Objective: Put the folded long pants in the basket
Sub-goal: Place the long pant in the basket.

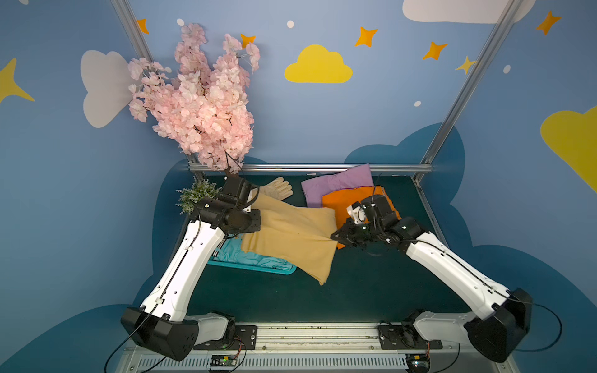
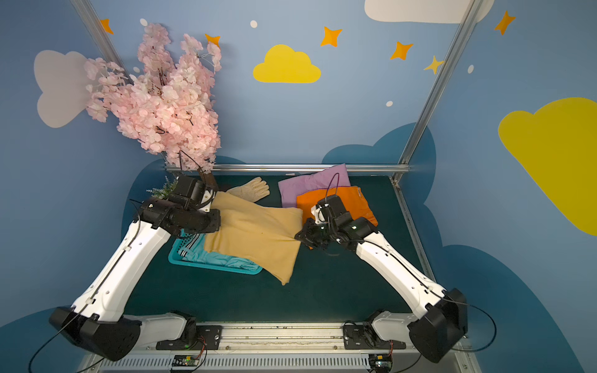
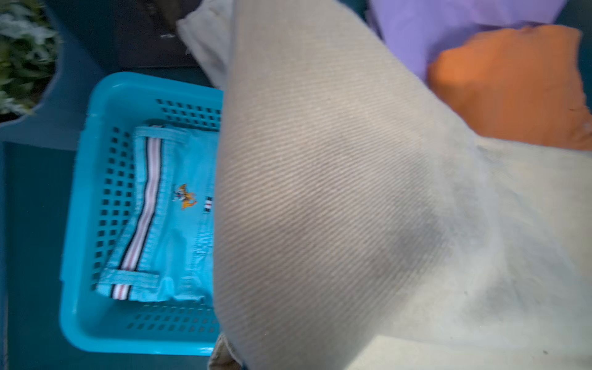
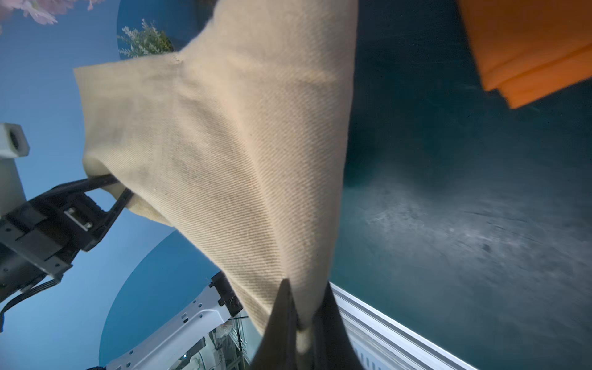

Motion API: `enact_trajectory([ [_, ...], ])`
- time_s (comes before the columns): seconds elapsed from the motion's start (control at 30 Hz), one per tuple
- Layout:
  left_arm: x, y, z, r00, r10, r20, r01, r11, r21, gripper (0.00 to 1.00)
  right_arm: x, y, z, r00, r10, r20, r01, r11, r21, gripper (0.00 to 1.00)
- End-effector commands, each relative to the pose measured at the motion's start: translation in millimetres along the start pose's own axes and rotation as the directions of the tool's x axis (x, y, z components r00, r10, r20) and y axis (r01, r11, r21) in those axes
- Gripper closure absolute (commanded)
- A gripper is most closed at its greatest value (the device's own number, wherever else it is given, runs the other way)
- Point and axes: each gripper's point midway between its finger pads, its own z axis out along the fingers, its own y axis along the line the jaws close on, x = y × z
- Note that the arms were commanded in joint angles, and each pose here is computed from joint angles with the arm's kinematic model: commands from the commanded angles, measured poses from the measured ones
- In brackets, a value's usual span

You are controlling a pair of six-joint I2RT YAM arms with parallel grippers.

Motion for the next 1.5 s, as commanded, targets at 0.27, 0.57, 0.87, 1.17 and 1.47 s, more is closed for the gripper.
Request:
enact_trajectory([
  [0.27, -17, 141, 26, 0.991, -0.131, 0.017, 0.129, 0.932, -0.339, 0.97, 7, 56, 94, 0.998, -0.040, -0.047, 0.044, 0.996, 0.083, 1.00],
  [0.57, -26, 158, 55, 0.980, -0.197, 0.004, 0.187, 0.926, -0.327, 0.97, 2, 37, 145, 0.996, -0.046, -0.081, 0.059, 0.984, 0.170, 1.00],
  [0.87, -13, 152, 99, 0.961, -0.258, -0.098, 0.223, 0.936, -0.273, 0.97, -6, 16, 142, 0.989, -0.133, -0.058, 0.144, 0.951, 0.275, 1.00],
  [1.17, 1, 152, 120, 0.955, -0.263, -0.133, 0.222, 0.939, -0.264, 0.97, -5, -13, 165, 0.984, -0.148, -0.095, 0.171, 0.933, 0.317, 1.00],
  [1.47, 11, 157, 128, 0.941, -0.284, -0.186, 0.221, 0.928, -0.299, 0.94, 4, -16, 181, 0.973, -0.199, -0.117, 0.228, 0.906, 0.357, 1.00],
])
